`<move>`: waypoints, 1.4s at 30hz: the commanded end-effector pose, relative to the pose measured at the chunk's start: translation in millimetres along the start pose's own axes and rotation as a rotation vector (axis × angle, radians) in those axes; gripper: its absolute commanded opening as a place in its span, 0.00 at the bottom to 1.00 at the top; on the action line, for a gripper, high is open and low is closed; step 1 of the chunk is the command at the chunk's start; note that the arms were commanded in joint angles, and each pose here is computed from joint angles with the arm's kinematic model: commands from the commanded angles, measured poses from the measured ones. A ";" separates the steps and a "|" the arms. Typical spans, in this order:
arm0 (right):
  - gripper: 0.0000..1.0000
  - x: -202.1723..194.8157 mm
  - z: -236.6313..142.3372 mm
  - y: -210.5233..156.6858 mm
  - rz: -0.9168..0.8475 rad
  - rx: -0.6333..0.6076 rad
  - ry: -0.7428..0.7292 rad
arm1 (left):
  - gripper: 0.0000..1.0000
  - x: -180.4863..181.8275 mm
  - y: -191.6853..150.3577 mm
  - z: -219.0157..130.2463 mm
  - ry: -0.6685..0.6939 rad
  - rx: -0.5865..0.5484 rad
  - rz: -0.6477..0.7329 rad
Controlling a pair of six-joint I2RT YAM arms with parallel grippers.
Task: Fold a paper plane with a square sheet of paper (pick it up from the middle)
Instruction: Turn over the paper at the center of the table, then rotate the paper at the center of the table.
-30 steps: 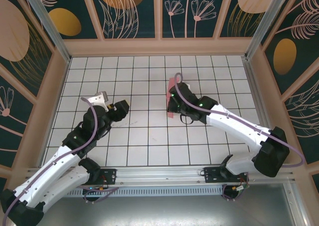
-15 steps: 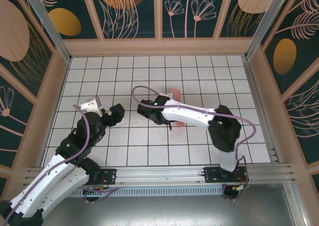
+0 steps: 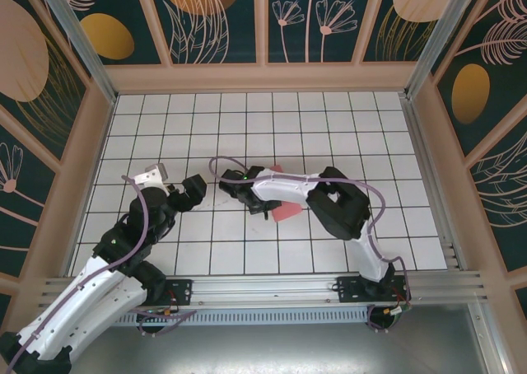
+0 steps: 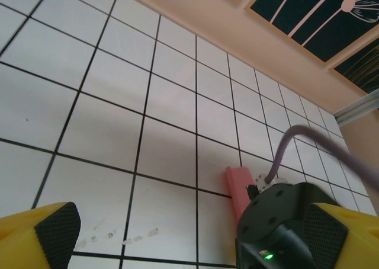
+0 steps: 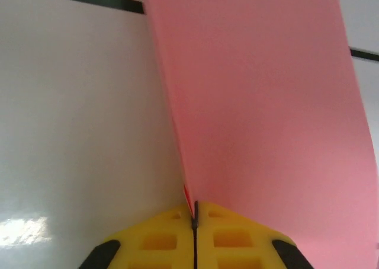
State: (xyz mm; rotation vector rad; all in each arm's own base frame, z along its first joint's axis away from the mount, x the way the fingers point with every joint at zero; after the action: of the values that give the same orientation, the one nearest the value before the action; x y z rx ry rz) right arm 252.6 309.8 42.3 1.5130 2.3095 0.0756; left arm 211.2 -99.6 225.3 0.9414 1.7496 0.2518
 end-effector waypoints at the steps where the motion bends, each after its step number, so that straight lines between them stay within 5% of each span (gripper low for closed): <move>1: 0.21 45.8 -2.7 12.0 0.052 -0.029 0.385 | 0.98 1.6 -9.6 2.6 -0.016 0.046 -0.037; 6: 0.51 34.5 -47.2 25.7 0.104 -0.161 0.560 | 0.99 1.3 -12.9 5.8 -0.010 0.065 -0.058; 9: 0.53 12.6 -66.2 30.6 0.171 -0.237 0.682 | 0.99 2.6 -18.3 9.1 -0.012 0.088 -0.063; 14: 0.39 -19.2 -73.2 25.2 0.258 -0.326 0.834 | 0.98 5.5 -35.6 22.4 -0.028 0.153 -0.065; 19: 0.13 -34.9 -47.6 11.1 0.305 -0.283 0.862 | 0.99 0.2 -53.1 39.6 -0.057 0.233 -0.077; 25: 0.05 -32.9 -16.2 -8.9 0.400 -0.200 0.851 | 0.98 -6.6 -65.1 61.1 -0.064 0.287 -0.100; 34: 0.06 -26.9 7.7 -31.1 0.607 -0.120 0.814 | 0.98 -24.8 -78.2 94.1 -0.081 0.361 -0.111; 42: 0.07 -16.9 7.0 -33.6 0.848 -0.063 0.945 | 0.78 -44.3 -93.5 132.8 -0.080 0.456 -0.110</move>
State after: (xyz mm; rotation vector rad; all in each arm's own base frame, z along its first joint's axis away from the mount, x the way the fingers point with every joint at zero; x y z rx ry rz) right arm 236.7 276.5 38.5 2.5123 2.0548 1.2395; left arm 275.1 -211.4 135.5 1.1579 1.8781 -0.2095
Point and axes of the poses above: each hand's point on the last joint's axis, 136 mm out from that joint toward the fingers, its own z axis out along the fingers, its own x axis along the line the jaws close on, y = z × x, the point moved 3 cm from there along -z, back along the fingers, and after that the axes turned 12 degrees about -z, right-handed, at the moved point
